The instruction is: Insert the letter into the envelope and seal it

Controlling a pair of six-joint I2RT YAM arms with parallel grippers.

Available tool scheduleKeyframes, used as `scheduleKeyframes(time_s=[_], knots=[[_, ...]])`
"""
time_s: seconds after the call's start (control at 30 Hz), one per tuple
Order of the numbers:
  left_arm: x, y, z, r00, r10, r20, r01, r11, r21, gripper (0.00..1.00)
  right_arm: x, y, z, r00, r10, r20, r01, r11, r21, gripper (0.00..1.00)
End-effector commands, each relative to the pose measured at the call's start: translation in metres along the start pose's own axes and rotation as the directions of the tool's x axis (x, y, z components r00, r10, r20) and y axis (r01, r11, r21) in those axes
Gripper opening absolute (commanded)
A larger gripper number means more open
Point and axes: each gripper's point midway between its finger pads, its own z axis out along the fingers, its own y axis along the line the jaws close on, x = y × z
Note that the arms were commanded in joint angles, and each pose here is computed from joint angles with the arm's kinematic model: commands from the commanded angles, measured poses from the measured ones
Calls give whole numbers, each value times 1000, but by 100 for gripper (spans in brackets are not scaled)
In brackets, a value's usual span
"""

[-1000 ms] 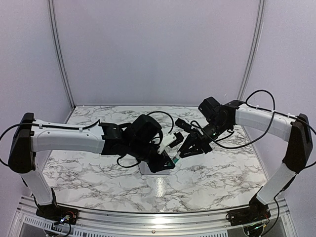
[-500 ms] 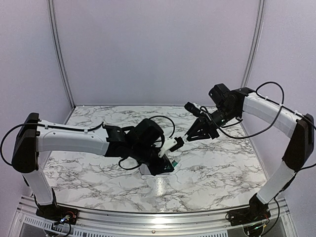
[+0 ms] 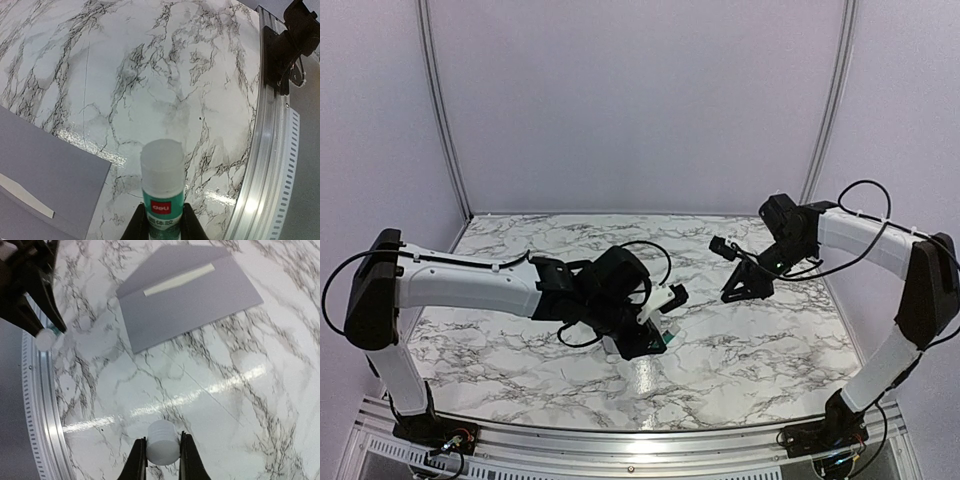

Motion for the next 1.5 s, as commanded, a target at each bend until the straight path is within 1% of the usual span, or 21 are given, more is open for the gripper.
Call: scheduleKeyframes(time_s=[0.0, 0.17, 0.3, 0.43, 0.53, 0.7, 0.8, 1.1, 1.23, 1.3, 1.37, 1.47], knots=[[-7, 0, -17, 1000, 15, 26, -15, 1000, -13, 0, 36, -37, -2, 993, 48, -112, -18, 967, 256, 0], [-14, 3, -22, 999, 13, 49, -12, 1000, -19, 0, 78, -48, 13, 975, 112, -194, -43, 945, 325, 1], [-19, 3, -27, 998, 14, 67, -12, 1000, -26, 0, 103, -53, 25, 963, 139, -229, -52, 936, 349, 2], [-23, 3, -32, 996, 8, 86, -5, 1000, -28, 0, 118, -55, 36, 956, 163, -242, -70, 933, 352, 5], [-24, 3, -35, 996, 4, 93, -1, 1000, -31, 0, 125, -56, 40, 952, 176, -250, -79, 931, 355, 9], [-25, 4, -36, 995, 1, 96, 2, 999, -36, 0, 132, -56, 44, 949, 185, -257, -84, 930, 357, 22], [-26, 5, -36, 995, 2, 99, 2, 999, -37, 0, 133, -56, 45, 947, 191, -257, -91, 930, 355, 25], [-26, 5, -37, 995, -3, 101, 6, 999, -34, 0, 128, -50, 44, 953, 187, -240, -101, 938, 330, 42], [-30, 9, -39, 993, -16, 115, 22, 998, -57, 0, 116, -49, 36, 959, 181, -218, -100, 936, 337, 43], [-40, 15, -44, 987, -37, 157, 50, 996, -79, 0, 101, -51, 24, 967, 165, -193, -86, 928, 364, 44], [-56, 22, -51, 970, -64, 233, 91, 990, -106, 0, 78, -54, 6, 980, 136, -147, -66, 912, 406, 46], [-87, 39, -70, 914, -109, 391, 185, 969, -163, 0, 39, -54, -23, 995, 83, -48, -51, 886, 461, 48]])
